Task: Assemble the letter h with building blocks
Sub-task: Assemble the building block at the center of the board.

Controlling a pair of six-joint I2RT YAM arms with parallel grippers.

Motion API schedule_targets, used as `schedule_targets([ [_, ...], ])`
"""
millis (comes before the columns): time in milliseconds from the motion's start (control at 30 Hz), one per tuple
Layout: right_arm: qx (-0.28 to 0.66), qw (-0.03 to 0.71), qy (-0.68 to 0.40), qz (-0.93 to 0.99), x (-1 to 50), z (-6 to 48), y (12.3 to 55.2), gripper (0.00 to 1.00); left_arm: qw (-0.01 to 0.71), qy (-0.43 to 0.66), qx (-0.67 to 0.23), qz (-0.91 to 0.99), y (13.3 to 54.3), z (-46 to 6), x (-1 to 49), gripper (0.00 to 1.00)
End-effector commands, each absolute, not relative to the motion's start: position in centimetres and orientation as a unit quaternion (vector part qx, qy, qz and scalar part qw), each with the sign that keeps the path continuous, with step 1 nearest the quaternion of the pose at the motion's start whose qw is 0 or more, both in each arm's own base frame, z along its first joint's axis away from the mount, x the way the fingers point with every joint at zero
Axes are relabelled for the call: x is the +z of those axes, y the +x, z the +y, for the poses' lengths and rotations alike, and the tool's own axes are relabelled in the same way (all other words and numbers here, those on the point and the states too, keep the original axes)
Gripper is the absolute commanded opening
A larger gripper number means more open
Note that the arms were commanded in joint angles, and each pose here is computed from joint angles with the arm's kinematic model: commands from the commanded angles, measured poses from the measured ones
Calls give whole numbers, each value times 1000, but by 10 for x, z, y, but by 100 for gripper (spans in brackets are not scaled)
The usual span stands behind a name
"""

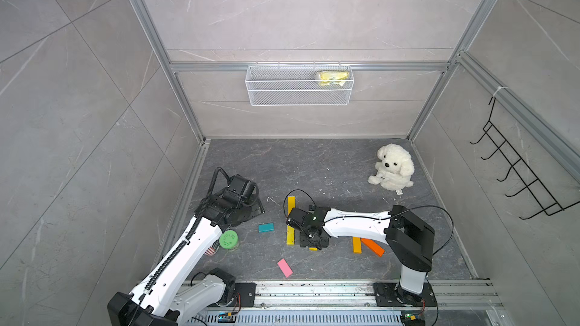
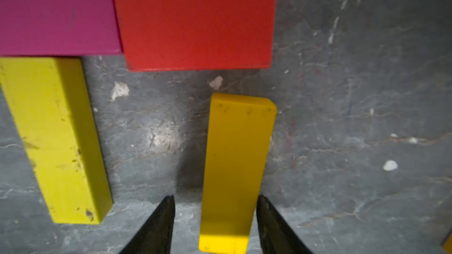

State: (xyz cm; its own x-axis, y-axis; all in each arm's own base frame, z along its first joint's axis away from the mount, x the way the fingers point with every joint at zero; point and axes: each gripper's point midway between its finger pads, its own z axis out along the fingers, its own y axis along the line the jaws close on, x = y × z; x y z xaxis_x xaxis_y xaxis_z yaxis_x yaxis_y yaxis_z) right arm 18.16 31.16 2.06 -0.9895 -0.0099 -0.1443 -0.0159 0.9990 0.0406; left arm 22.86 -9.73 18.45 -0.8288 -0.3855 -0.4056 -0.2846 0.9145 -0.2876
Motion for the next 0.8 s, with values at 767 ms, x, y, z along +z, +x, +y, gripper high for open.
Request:
schedule_targets([
  [767,-23,63,-45,997,22,296,189,41,231,-166,-123,951,237,-106,185,65],
])
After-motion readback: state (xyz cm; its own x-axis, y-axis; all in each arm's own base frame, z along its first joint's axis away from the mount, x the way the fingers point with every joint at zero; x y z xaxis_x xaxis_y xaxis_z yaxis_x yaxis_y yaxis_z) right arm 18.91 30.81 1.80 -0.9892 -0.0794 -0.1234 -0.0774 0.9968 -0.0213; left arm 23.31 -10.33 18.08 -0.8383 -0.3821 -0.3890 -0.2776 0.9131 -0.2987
